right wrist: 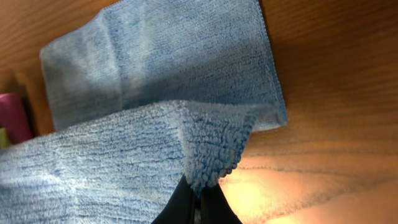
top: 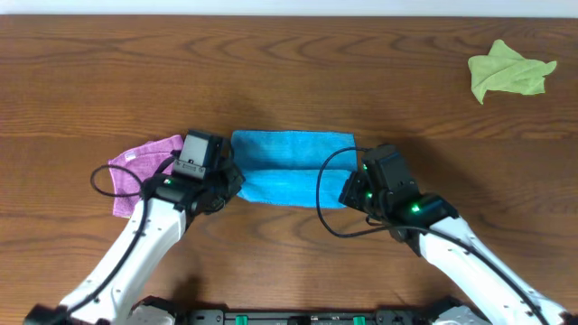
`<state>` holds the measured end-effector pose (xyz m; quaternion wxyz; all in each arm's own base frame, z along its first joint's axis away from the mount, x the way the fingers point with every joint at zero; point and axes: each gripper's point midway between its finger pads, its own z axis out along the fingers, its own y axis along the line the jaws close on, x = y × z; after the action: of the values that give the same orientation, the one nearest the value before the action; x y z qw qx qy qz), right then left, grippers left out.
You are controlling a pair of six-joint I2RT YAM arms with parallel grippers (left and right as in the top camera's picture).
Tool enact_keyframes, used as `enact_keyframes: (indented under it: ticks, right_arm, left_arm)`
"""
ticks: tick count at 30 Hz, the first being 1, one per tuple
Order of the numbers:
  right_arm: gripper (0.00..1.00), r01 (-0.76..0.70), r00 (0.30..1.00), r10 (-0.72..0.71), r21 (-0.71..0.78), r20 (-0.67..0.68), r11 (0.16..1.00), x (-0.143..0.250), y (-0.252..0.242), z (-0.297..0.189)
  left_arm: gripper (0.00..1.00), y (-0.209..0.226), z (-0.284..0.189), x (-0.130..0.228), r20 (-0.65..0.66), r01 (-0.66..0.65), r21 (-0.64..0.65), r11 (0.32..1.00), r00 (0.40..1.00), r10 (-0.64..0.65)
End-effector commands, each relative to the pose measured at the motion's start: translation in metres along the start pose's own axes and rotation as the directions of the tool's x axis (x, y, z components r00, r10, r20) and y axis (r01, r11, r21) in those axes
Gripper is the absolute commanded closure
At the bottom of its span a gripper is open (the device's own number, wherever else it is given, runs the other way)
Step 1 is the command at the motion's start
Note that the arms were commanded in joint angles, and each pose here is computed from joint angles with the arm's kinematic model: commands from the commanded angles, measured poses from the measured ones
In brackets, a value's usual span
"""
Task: Fold the cloth
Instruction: 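Lift the bottom edge and fold it up over the top half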
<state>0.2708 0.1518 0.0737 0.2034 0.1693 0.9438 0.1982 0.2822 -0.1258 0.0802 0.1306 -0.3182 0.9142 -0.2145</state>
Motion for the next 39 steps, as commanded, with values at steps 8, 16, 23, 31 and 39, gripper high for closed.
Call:
enact_keyframes:
  ticks: [8, 16, 23, 31, 39]
  right_arm:
    - [0.99, 0.021, 0.991, -0.026, 0.039, 0.134, 0.999, -0.042, -0.009, -0.003]
    - [0.99, 0.002, 0.984, -0.009, 0.044, 0.175, 0.999, -0.06, -0.014, 0.014]
    - [0.99, 0.019, 0.975, -0.029, 0.046, 0.222, 0.999, -0.074, -0.012, 0.022]
    - [0.99, -0.019, 0.968, 0.003, 0.061, 0.252, 0.998, -0.089, -0.024, 0.038]
    - [0.99, -0.018, 0.966, 0.0, 0.069, 0.259, 0.997, -0.096, -0.029, 0.056]
  left_arm:
    - [0.94, -0.011, 0.02, -0.022, 0.066, -0.015, 0.006, 1.0, 0.998, 0.015]
    - [0.94, -0.027, 0.019, -0.048, 0.158, -0.018, -0.002, 1.0, 0.987, 0.018]
    - [0.94, -0.036, 0.036, -0.059, 0.15, -0.012, -0.029, 1.0, 0.989, 0.016]
    - [0.94, -0.033, 0.055, -0.064, 0.154, -0.01, -0.051, 0.999, 0.988, 0.017]
    - [0.94, -0.027, 0.068, -0.069, 0.171, -0.007, -0.078, 0.997, 0.985, 0.021]
